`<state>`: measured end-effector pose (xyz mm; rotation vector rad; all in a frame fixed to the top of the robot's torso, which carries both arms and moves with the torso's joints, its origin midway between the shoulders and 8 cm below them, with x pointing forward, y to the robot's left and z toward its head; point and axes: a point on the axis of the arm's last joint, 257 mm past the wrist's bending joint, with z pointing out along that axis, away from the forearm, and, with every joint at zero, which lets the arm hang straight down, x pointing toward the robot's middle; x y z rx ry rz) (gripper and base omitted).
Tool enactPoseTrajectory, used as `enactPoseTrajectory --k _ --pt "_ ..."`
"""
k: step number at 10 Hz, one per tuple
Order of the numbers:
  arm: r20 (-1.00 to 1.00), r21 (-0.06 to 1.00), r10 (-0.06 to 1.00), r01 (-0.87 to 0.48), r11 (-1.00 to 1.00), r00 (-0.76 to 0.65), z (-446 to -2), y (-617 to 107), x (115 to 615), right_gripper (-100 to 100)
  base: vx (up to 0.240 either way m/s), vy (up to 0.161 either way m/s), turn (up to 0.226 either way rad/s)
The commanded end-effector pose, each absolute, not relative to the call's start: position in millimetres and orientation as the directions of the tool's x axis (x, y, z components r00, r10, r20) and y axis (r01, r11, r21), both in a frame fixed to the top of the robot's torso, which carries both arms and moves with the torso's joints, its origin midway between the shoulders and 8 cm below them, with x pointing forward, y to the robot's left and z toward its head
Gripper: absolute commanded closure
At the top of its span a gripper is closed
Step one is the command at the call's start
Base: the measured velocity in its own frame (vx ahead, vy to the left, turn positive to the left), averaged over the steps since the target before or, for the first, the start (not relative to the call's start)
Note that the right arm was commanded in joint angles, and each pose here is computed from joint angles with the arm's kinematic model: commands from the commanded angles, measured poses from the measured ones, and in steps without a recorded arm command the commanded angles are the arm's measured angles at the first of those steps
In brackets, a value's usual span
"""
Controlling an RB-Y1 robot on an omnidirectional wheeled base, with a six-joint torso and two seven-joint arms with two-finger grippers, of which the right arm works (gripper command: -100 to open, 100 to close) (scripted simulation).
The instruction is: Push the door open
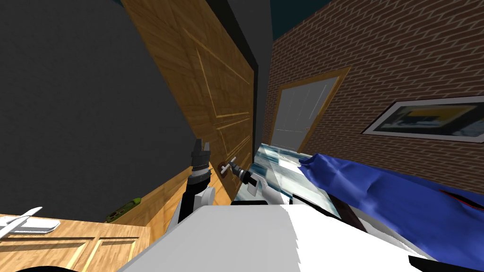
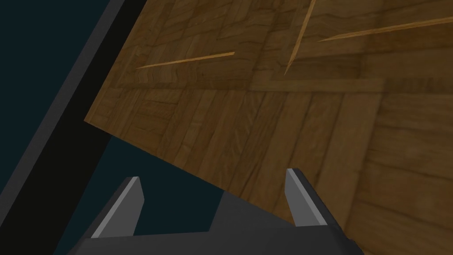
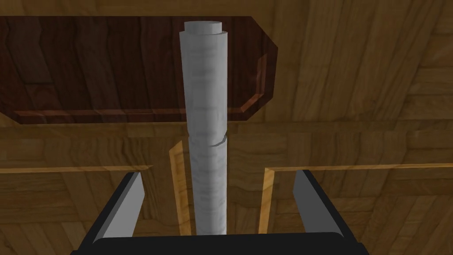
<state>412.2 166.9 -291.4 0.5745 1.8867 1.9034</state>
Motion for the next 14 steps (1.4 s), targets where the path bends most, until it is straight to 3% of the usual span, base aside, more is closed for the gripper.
enactPoseTrajectory --k 1,2,3,8,9,12,14 --pt "0.013 1.0 0.553 0.008 -0.011 -0.833 -292 167 414 -100 0.131 0.158 0.03" --pt "0.012 1.0 0.551 0.007 -0.011 -0.834 -292 167 413 -100 0.057 0.067 -0.004" --pt "0.012 1.0 0.551 0.007 -0.011 -0.834 -292 167 413 100 -0.011 -0.01 0.0" --pt "0.012 1.0 0.551 0.007 -0.011 -0.834 -292 167 413 100 -0.011 -0.014 0.001" --pt "0.007 1.0 0.56 0.005 -0.006 -0.829 -293 163 417 -100 -0.095 -0.07 -0.089" --pt "0.001 1.0 0.574 0.001 -0.001 -0.819 -293 158 424 -100 -0.173 -0.101 -0.061" --pt "0.0 1.0 0.576 0.0 0.001 -0.817 -294 157 424 -100 -0.021 0.017 0.016"
